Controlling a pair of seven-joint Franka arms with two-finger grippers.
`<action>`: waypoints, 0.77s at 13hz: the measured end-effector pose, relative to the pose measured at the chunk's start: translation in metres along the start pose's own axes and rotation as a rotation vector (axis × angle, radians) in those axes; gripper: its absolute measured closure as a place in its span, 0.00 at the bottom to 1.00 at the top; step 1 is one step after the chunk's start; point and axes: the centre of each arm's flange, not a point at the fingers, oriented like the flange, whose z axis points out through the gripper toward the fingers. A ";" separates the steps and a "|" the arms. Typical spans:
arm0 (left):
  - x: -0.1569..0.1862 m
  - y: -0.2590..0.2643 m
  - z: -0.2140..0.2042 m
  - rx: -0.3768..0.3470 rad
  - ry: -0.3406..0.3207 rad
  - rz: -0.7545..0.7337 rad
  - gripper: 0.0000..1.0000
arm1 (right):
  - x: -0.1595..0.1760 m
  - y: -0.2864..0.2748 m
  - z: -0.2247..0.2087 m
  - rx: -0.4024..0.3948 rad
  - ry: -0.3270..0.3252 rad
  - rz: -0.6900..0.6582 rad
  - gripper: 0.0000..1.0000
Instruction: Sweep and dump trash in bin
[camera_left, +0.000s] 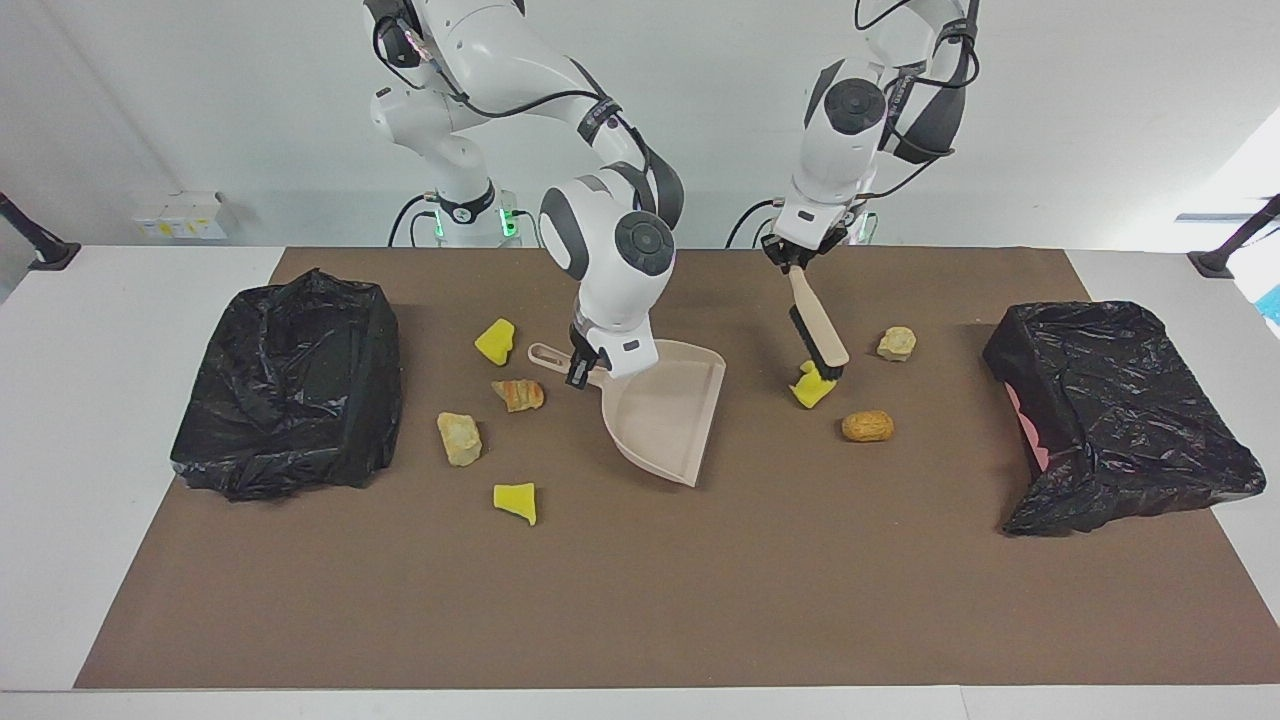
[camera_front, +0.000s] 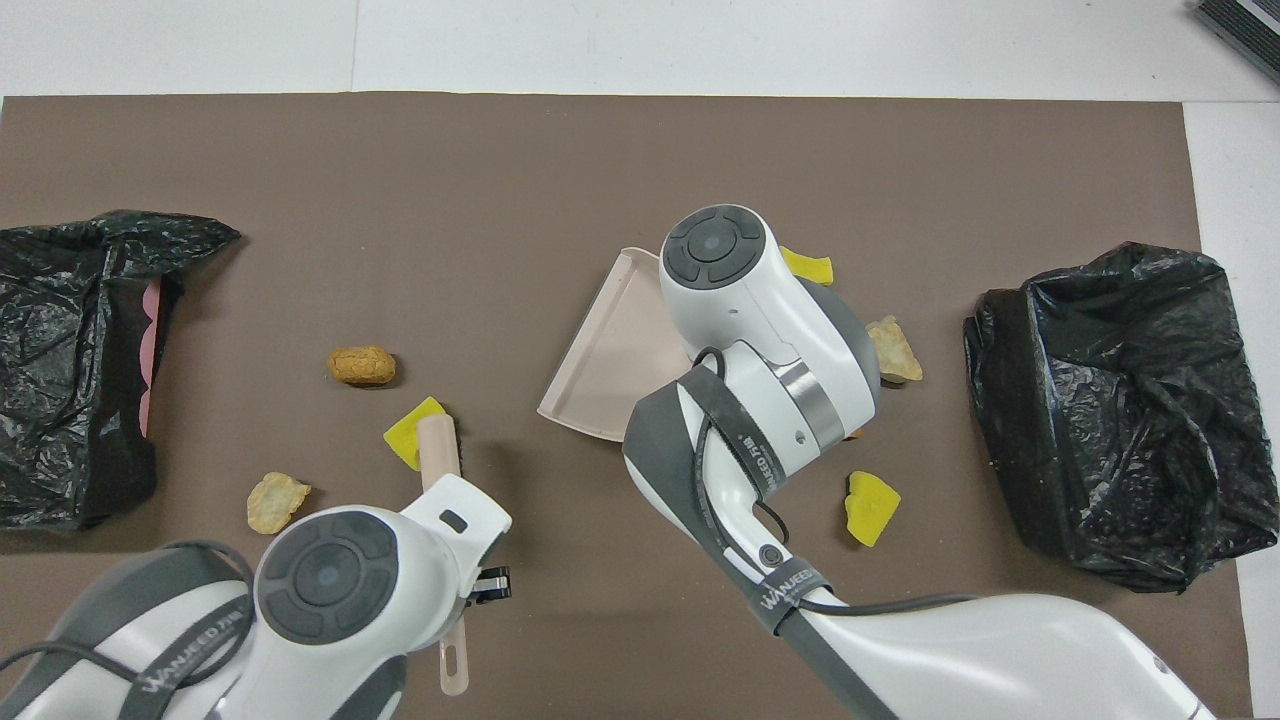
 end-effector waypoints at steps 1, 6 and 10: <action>0.013 -0.018 0.000 -0.009 -0.005 0.015 0.74 | 0.003 -0.003 0.002 -0.003 -0.008 -0.021 0.69; 0.064 -0.125 0.003 -0.059 -0.036 0.058 0.74 | 0.016 -0.017 0.010 -0.043 -0.068 -0.139 0.69; 0.068 -0.176 0.010 -0.064 -0.115 -0.014 0.74 | 0.034 -0.038 0.009 -0.072 -0.087 -0.203 0.69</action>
